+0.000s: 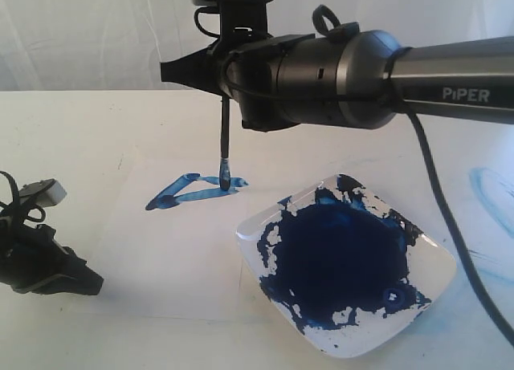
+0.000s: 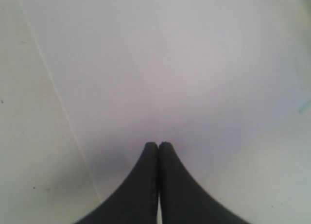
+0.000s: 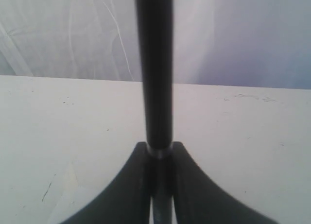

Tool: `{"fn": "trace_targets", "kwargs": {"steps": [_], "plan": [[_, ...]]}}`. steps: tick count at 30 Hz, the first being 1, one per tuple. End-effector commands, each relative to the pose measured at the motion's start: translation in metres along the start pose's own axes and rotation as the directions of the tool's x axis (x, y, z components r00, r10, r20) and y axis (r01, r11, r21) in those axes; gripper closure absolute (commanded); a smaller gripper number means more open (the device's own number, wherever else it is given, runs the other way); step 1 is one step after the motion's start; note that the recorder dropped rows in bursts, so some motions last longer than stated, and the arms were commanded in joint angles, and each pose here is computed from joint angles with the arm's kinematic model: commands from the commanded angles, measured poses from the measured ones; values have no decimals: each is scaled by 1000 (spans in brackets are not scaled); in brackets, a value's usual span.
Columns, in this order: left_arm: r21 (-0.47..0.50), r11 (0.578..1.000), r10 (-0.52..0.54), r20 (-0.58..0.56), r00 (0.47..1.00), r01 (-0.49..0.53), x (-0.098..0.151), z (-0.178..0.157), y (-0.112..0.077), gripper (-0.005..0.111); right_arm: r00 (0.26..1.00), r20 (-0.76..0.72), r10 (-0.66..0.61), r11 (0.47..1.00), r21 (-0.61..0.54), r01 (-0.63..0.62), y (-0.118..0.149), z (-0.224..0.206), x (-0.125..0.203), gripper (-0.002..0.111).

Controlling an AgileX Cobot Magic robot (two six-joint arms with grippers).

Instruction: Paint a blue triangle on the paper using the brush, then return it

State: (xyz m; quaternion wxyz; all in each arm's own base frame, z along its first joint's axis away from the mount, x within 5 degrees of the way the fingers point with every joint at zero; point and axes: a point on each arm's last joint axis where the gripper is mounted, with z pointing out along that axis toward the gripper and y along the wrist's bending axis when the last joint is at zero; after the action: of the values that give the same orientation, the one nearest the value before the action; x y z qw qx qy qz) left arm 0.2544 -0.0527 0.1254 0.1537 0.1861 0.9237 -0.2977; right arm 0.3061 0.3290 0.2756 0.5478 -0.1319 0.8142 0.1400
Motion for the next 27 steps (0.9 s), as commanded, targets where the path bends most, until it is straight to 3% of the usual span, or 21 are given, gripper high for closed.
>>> {"fn": "trace_targets", "kwargs": {"steps": [1, 27], "plan": [[28, 1000, 0, 1, 1000, 0, -1, 0, -4, 107, 1000, 2, -18, 1000, 8, 18, -1, 0, 0, 108], [30, 1000, 0, 1, 1000, 0, -1, 0, -4, 107, 999, -11, -45, 997, 69, 46, -5, 6, 8, 108]]}}
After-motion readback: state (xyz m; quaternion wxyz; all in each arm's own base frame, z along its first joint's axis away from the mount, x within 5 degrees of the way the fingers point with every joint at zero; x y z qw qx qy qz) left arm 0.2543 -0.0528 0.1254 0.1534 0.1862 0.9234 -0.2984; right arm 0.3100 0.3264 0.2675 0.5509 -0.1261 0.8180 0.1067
